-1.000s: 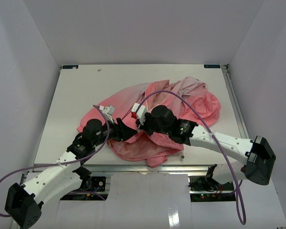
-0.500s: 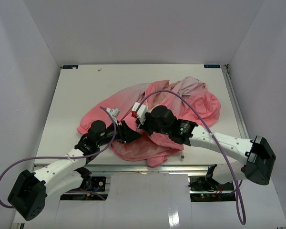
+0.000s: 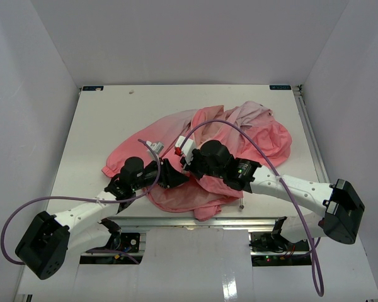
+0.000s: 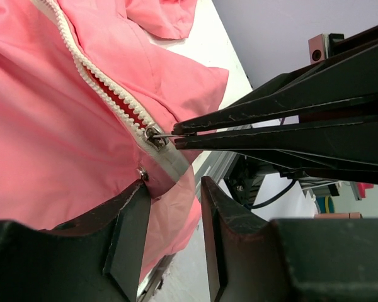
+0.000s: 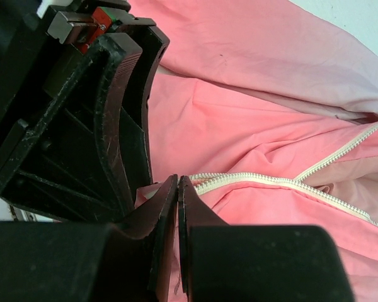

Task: Zip up the jacket

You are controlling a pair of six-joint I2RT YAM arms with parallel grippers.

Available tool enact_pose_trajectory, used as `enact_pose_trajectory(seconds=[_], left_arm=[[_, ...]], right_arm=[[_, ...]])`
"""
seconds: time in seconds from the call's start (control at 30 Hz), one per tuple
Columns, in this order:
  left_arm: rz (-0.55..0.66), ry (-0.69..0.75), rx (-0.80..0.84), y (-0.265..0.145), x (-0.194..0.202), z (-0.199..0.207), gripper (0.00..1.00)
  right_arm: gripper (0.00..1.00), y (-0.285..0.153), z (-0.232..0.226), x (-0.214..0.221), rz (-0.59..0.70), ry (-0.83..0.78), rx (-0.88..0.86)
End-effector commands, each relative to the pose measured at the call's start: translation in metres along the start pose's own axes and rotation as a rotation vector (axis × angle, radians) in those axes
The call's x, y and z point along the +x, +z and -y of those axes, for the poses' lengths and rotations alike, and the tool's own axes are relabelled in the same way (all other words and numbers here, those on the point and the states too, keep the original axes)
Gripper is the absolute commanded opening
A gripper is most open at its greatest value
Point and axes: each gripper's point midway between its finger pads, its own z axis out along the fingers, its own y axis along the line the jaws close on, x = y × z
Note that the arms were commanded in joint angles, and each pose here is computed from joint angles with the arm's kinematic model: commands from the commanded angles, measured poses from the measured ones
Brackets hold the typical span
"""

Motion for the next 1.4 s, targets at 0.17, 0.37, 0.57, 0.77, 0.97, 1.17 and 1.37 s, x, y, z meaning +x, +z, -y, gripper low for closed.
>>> enact_pose_trajectory(seconds=[0.17, 0.37, 0.57, 0.77, 0.97, 1.17, 1.37], left_arm=[[0.093, 0.135, 0.103, -0.002, -0.023, 0.023, 0.01], [0.107, 0.155, 0.126, -0.006, -0.024, 0.028, 0.0], [0.098, 0.159, 0.127, -0.006, -0.02, 0.026, 0.0], [0.102, 0.164, 0.13, -0.009, -0.019, 0.027, 0.0], [0.105, 0.17, 0.131, -0.01, -0.019, 0.027, 0.0], [0.092, 0.162, 0.135, -0.015, -0.008, 0.024, 0.0], [0.103, 0.168, 0.113, -0.026, 0.001, 0.017, 0.0]], right_arm=[[0.08, -0.001, 0.006, -0.013, 0.042, 0.008, 0.03], [0.1, -0.003, 0.011, -0.01, 0.038, 0.017, 0.055], [0.2, -0.005, 0.01, -0.013, 0.076, 0.051, 0.06], [0.23, -0.004, 0.007, -0.008, 0.082, 0.07, 0.056], [0.08, -0.002, 0.005, -0.005, 0.085, 0.083, 0.049], [0.08, -0.003, 0.017, -0.003, 0.088, 0.065, 0.108], [0.08, -0.003, 0.02, 0.0, 0.121, 0.081, 0.113]])
